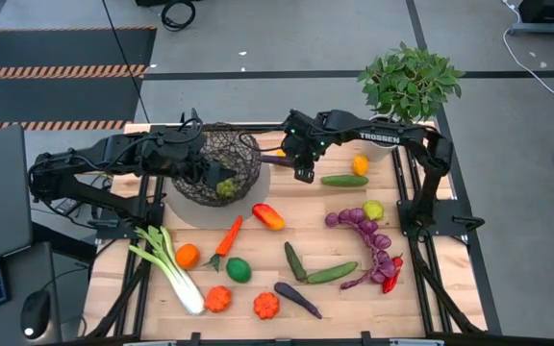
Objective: Build produce basket
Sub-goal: Put the top purple eggplant into the black wire basket, then put the top green cucumber into the black wire basket
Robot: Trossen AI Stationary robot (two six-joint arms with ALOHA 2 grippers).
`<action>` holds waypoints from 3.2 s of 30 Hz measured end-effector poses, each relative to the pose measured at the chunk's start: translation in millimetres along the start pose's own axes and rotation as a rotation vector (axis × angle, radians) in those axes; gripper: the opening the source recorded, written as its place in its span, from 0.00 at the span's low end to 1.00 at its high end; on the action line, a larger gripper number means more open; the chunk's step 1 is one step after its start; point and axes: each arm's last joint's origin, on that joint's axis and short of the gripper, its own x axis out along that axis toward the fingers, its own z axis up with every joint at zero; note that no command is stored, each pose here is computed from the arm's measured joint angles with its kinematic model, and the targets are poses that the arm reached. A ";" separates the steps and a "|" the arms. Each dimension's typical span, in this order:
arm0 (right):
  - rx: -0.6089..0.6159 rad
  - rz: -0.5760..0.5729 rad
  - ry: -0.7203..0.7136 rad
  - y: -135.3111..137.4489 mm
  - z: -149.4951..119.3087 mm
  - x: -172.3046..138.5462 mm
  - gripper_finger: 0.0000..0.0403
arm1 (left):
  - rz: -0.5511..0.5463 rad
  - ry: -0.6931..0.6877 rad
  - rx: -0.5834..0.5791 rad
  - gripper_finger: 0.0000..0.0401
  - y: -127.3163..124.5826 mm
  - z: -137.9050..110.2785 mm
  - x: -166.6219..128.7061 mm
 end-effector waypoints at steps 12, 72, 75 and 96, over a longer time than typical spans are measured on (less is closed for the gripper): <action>0.271 0.096 -0.422 21.0 51.0 -8.0 0.34 | -0.017 -0.030 0.020 0.73 -0.6 4.5 0.3; 0.398 0.078 0.014 -77.9 -13.2 -5.6 0.77 | -0.068 -0.444 -0.073 0.73 -2.6 54.7 8.2; 0.377 0.080 0.061 -80.2 -21.0 -11.7 0.77 | -0.147 -0.381 -0.061 0.73 -8.0 59.1 30.4; 0.425 -0.029 0.138 -56.1 -150.5 -12.5 0.77 | -0.197 -0.251 0.014 0.73 -6.9 57.7 44.8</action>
